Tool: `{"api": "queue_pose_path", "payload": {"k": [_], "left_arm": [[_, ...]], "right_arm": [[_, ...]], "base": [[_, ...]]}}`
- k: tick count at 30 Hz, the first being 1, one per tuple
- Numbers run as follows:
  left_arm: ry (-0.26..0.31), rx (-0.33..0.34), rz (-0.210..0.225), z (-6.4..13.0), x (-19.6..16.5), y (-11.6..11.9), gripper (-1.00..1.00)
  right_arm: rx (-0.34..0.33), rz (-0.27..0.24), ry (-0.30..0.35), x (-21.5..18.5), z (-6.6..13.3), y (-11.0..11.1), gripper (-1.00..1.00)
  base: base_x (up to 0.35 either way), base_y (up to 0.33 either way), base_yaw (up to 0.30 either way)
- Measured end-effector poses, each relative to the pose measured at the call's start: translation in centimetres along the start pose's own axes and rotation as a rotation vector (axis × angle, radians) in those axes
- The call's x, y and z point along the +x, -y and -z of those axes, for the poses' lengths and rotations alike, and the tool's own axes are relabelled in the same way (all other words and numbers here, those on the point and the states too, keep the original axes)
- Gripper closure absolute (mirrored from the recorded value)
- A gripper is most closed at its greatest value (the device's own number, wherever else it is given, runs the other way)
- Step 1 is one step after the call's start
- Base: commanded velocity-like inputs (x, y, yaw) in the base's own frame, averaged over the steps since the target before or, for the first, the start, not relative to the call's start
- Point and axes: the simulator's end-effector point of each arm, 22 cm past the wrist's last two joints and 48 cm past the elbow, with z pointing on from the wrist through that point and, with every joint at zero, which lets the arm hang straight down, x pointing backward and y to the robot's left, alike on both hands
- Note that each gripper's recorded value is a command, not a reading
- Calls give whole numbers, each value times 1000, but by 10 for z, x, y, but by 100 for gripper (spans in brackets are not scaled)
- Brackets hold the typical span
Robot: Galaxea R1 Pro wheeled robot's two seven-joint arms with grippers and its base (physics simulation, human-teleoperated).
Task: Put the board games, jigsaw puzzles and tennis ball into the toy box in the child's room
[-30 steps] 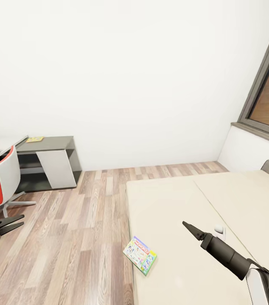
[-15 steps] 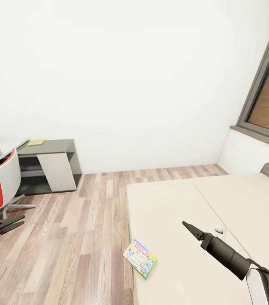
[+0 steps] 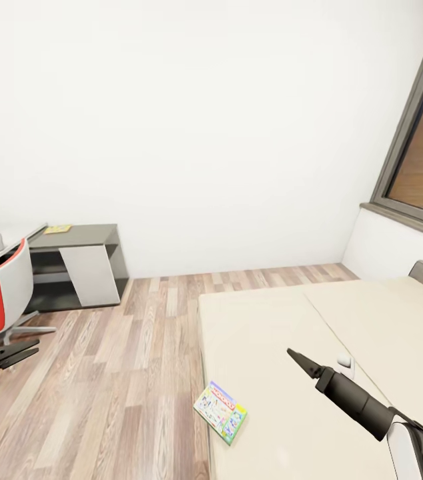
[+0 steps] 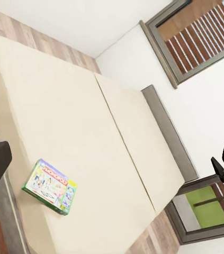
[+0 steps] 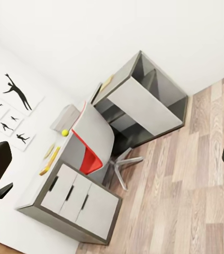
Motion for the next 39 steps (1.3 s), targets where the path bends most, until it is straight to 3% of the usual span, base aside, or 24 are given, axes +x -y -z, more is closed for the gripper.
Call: {"api": "queue_pose_path", "payload": {"k": [39], "left_arm": [[35,31,-45,10,-13,25,-100]], "right_arm": [[-36,40,34,-16,5,-24,-100]], "base": [[0,0,0]]}}
